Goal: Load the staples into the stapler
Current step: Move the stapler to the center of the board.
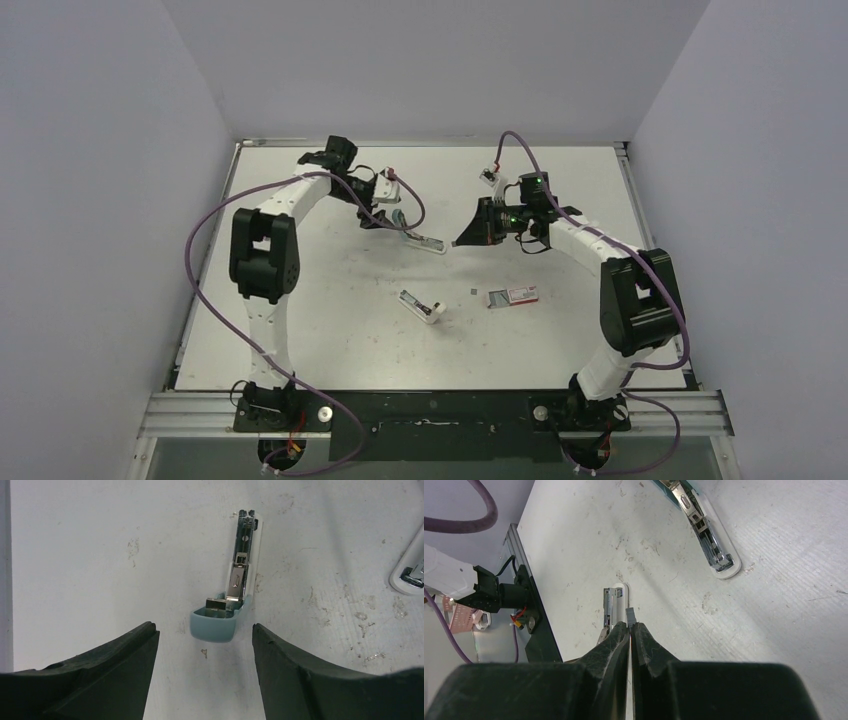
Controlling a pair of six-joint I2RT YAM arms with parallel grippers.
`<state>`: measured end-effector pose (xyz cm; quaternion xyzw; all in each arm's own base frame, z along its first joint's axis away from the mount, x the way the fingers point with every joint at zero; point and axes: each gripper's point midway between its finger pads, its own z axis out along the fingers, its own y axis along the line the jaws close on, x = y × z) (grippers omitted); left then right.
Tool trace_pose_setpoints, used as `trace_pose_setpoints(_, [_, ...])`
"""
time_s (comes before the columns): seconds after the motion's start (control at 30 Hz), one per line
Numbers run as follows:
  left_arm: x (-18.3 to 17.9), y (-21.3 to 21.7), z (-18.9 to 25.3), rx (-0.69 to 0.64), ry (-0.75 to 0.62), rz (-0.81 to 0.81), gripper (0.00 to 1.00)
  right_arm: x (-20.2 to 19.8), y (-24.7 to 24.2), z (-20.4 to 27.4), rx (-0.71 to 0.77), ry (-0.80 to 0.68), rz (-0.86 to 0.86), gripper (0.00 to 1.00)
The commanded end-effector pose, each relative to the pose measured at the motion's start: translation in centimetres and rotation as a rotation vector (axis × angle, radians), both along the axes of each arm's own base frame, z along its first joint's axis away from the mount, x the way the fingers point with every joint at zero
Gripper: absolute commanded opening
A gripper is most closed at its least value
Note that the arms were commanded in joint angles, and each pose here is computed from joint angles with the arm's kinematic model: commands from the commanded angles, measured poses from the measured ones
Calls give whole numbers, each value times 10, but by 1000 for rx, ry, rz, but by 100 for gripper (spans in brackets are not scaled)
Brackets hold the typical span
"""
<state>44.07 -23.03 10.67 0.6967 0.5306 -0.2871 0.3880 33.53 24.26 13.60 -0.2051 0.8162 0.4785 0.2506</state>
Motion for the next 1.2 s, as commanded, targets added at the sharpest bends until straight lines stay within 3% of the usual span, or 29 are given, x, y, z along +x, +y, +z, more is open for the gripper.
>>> trace_pose_setpoints(0.0, [-22, -13, 13, -29, 17, -113, 64, 7, 2, 11, 8, -73, 10, 5])
trace_pose_setpoints(0.23, [-34, -21, 7, -18, 47, -147, 46, 10, 0, 10, -2, -74, 2, 5])
trace_pose_setpoints(0.63, [-58, -14, 13, 4, 185, -4, 0, 20, 0, 10, -32, -38, -3, 5])
trace_pose_setpoints(0.83, [-71, -5, 29, -11, 214, 163, 0, 24, 13, 14, -46, -44, 27, 5])
trace_pose_setpoints(1.17, [-109, 28, 27, -20, 273, 593, 0, 12, 65, 3, -54, 8, 150, 5])
